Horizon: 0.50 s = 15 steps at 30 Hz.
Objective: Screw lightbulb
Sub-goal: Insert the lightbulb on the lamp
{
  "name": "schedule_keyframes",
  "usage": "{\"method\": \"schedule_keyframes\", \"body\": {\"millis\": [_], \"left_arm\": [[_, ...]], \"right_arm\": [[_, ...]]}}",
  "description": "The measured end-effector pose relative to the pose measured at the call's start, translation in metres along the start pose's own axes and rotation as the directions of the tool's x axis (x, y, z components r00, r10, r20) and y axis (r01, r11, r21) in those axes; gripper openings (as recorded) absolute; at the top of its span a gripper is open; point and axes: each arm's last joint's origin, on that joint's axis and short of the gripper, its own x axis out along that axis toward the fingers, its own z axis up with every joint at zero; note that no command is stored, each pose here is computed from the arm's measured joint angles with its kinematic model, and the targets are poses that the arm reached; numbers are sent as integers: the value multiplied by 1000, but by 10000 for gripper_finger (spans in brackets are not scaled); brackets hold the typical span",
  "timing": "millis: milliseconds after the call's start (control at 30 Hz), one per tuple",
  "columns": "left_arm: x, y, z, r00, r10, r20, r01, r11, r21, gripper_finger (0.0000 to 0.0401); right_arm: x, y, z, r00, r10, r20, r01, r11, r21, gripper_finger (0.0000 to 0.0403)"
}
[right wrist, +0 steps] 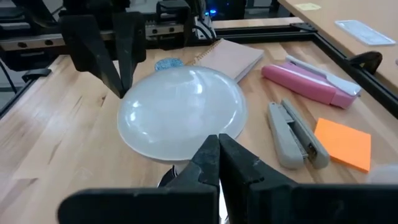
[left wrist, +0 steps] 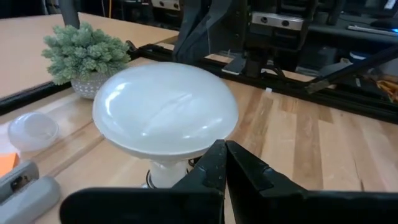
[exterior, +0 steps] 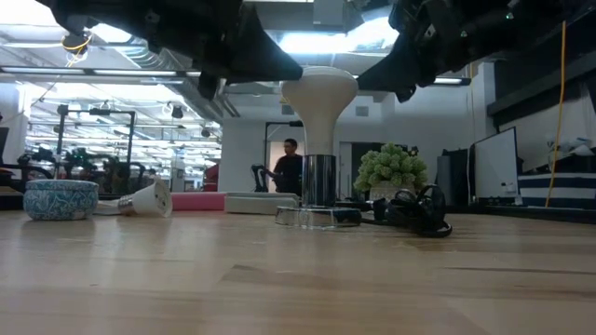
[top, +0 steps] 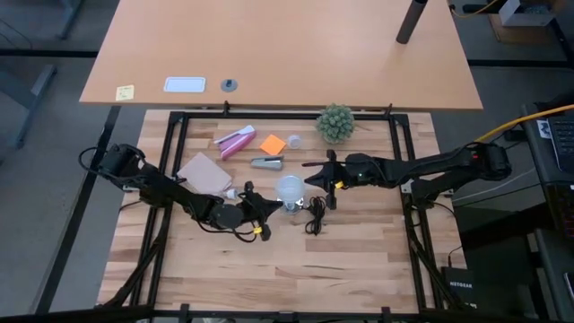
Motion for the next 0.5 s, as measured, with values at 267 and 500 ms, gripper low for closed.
{"method": "schedule_keyframes", "body": {"millis": [267,500], "left_arm": [[0,0,1,1000,12,8,-12,1000,11,1],[0,1,0,999,35,10,-35,999,18,1]], "right_arm": [[10,0,-9,999,29,-35,-27,997,68,5],[20,1,-15,998,42,-40,-39,997,74,5]]}}
